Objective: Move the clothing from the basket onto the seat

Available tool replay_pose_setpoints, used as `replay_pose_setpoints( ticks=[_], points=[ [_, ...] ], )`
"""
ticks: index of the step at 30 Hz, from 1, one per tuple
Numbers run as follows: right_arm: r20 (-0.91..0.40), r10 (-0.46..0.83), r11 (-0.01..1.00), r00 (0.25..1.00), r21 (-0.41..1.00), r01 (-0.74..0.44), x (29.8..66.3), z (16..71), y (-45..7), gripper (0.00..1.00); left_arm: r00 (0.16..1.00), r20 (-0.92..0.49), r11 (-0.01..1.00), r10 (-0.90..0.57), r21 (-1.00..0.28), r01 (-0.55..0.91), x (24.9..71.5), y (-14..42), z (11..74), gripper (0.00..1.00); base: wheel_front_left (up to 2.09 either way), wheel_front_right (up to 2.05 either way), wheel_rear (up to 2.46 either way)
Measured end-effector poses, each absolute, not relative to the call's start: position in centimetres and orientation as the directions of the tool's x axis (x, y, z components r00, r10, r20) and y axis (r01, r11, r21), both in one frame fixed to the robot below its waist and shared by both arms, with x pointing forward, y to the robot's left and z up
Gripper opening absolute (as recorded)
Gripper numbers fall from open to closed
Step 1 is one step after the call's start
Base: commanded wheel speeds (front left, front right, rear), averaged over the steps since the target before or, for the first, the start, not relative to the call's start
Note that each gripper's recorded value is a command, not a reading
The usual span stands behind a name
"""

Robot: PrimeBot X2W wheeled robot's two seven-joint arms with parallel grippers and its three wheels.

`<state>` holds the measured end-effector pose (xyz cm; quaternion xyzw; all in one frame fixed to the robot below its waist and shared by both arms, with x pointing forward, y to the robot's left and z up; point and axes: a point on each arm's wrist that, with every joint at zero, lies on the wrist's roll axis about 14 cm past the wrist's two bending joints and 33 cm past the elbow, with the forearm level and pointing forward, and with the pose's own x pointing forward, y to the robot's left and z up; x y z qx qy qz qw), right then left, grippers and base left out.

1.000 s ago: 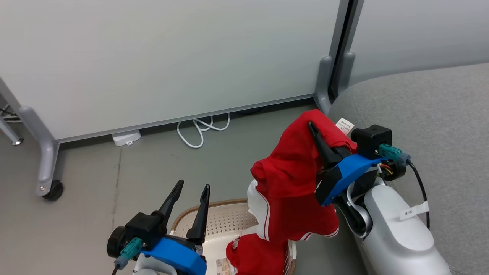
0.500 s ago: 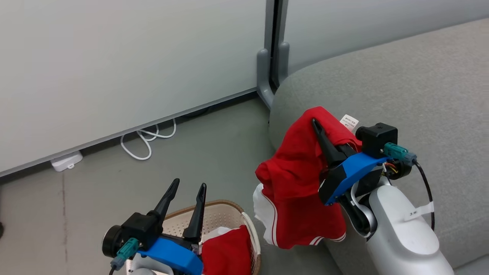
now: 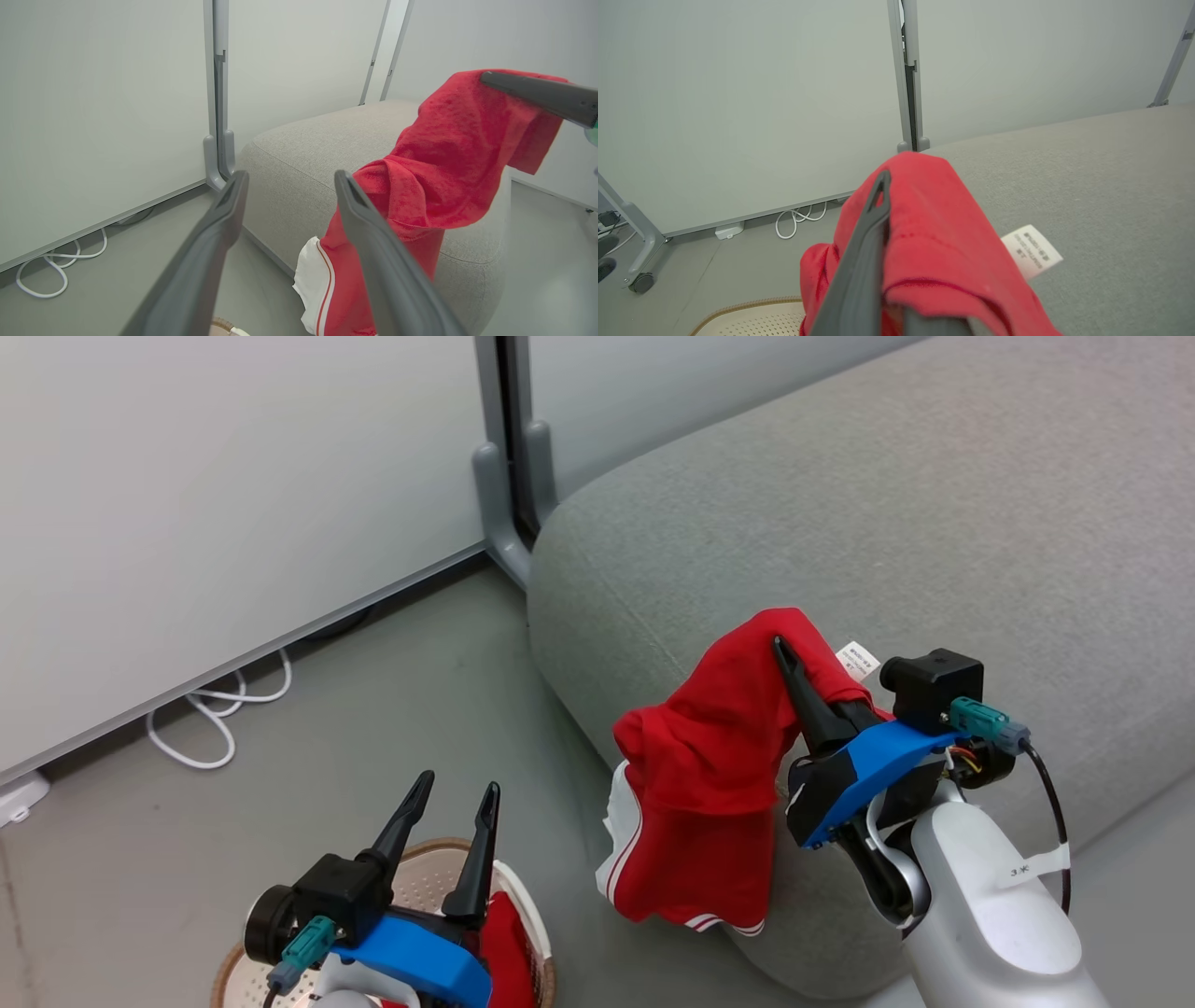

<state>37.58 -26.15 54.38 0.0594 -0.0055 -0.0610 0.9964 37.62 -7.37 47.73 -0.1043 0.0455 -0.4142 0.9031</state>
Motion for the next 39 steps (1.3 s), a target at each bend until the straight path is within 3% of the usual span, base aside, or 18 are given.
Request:
replay_pose_setpoints(
  ticks=[8,19,27,33,39],
  points=[
    [-0.002,-0.172,0.978,0.985,0.121,0.171,36.2,54.2,-27.7,0.00,0.613,0.002,0.595,-0.790,-0.233,0.769,37.3,-9.1,47.5,1.00,0.00,0.00,0.00],
    [-0.010,-0.194,0.972,0.981,0.133,0.193,36.7,53.8,-28.4,0.00,0.617,-0.007,0.600,-0.787,-0.242,0.762,37.8,-8.8,46.9,1.00,0.00,0.00,0.00],
    [0.096,-0.246,0.968,0.964,-0.013,0.249,41.3,61.1,-33.4,0.00,0.622,-0.005,0.606,-0.783,-0.233,0.761,40.2,-8.3,45.8,1.00,0.00,0.00,0.00],
    [0.194,-0.350,0.934,0.916,0.005,0.356,44.9,67.7,-39.4,0.00,0.624,0.010,0.608,-0.781,-0.210,0.765,43.7,-7.8,44.3,1.00,0.00,0.00,0.00],
    [0.251,-0.449,0.878,0.857,-0.053,0.476,47.7,70.9,-44.8,0.00,0.623,0.030,0.602,-0.782,-0.221,0.767,46.9,-7.6,42.3,1.00,0.00,0.00,0.00]
  ],
)
